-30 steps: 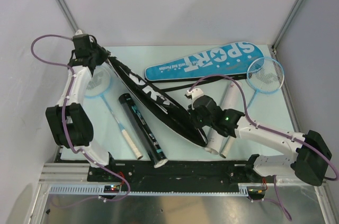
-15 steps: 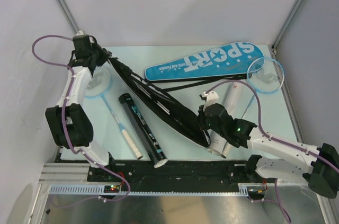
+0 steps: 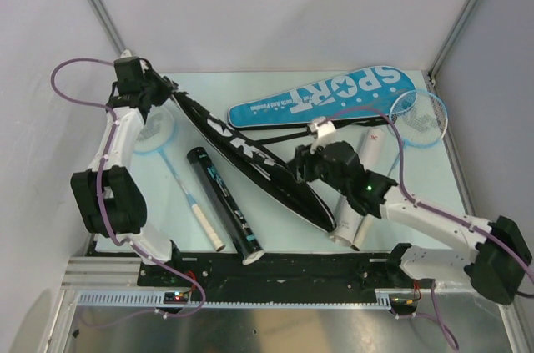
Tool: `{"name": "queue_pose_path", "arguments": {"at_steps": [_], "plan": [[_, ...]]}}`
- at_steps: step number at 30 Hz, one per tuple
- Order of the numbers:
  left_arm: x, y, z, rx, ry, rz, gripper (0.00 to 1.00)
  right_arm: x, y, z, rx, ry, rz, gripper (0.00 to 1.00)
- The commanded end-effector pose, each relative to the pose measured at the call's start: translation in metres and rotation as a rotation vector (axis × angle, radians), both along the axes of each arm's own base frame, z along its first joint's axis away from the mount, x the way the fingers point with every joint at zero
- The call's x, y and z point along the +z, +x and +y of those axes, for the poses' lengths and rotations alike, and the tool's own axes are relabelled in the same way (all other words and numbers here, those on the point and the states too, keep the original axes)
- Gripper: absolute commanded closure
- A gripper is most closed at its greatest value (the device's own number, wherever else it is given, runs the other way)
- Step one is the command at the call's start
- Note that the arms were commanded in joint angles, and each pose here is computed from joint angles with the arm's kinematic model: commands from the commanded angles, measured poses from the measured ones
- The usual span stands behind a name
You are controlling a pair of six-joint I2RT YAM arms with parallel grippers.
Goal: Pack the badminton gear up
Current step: Adjust the racket bag at the center of the board.
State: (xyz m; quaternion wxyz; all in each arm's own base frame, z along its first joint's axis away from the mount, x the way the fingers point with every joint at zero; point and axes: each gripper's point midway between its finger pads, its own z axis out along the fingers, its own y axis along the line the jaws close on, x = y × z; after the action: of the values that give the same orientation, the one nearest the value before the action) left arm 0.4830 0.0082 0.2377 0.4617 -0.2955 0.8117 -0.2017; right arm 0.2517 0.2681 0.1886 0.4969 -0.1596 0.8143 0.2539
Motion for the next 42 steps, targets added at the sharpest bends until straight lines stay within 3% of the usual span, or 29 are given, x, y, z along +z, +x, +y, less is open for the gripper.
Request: {"name": "queue_pose_path", "arguments": {"at_steps": [1, 9, 18, 26, 28, 29, 32, 34, 39, 42], "plan": [[0.029, -0.008, -0.026, -0.08, -0.08, -0.068, 0.99, 0.077, 0.035, 0.051, 0.103, 0.11, -0.25, 0.46], [0.033, -0.014, -0.033, -0.1, -0.116, -0.073, 0.95, 0.102, 0.08, 0.144, 0.269, 0.147, -0.362, 0.36], [0.029, -0.019, -0.039, -0.108, -0.151, -0.06, 0.95, 0.041, 0.116, 0.218, 0.405, 0.009, -0.306, 0.28], [0.029, -0.018, -0.035, -0.086, -0.144, -0.064, 0.92, -0.002, 0.121, 0.245, 0.424, -0.097, -0.27, 0.28], [0.029, -0.017, -0.035, -0.084, -0.147, -0.066, 0.89, -0.008, 0.126, 0.245, 0.394, -0.121, -0.267, 0.34], [0.029, -0.017, -0.035, -0.083, -0.146, -0.067, 0.86, -0.01, 0.129, 0.244, 0.381, -0.13, -0.264, 0.41], [0.031, -0.015, -0.032, -0.078, -0.129, -0.076, 0.78, -0.01, 0.138, 0.238, 0.328, -0.136, -0.264, 0.77], [0.034, -0.014, -0.028, -0.068, -0.099, -0.087, 0.74, -0.005, 0.14, 0.235, 0.317, -0.117, -0.258, 0.94], [0.042, -0.01, -0.003, 0.019, -0.005, -0.113, 0.47, 0.016, 0.129, 0.229, 0.334, -0.048, -0.295, 1.0], [0.043, -0.002, 0.005, 0.027, -0.006, -0.116, 0.41, 0.02, 0.127, 0.226, 0.33, -0.031, -0.302, 1.0]]}}
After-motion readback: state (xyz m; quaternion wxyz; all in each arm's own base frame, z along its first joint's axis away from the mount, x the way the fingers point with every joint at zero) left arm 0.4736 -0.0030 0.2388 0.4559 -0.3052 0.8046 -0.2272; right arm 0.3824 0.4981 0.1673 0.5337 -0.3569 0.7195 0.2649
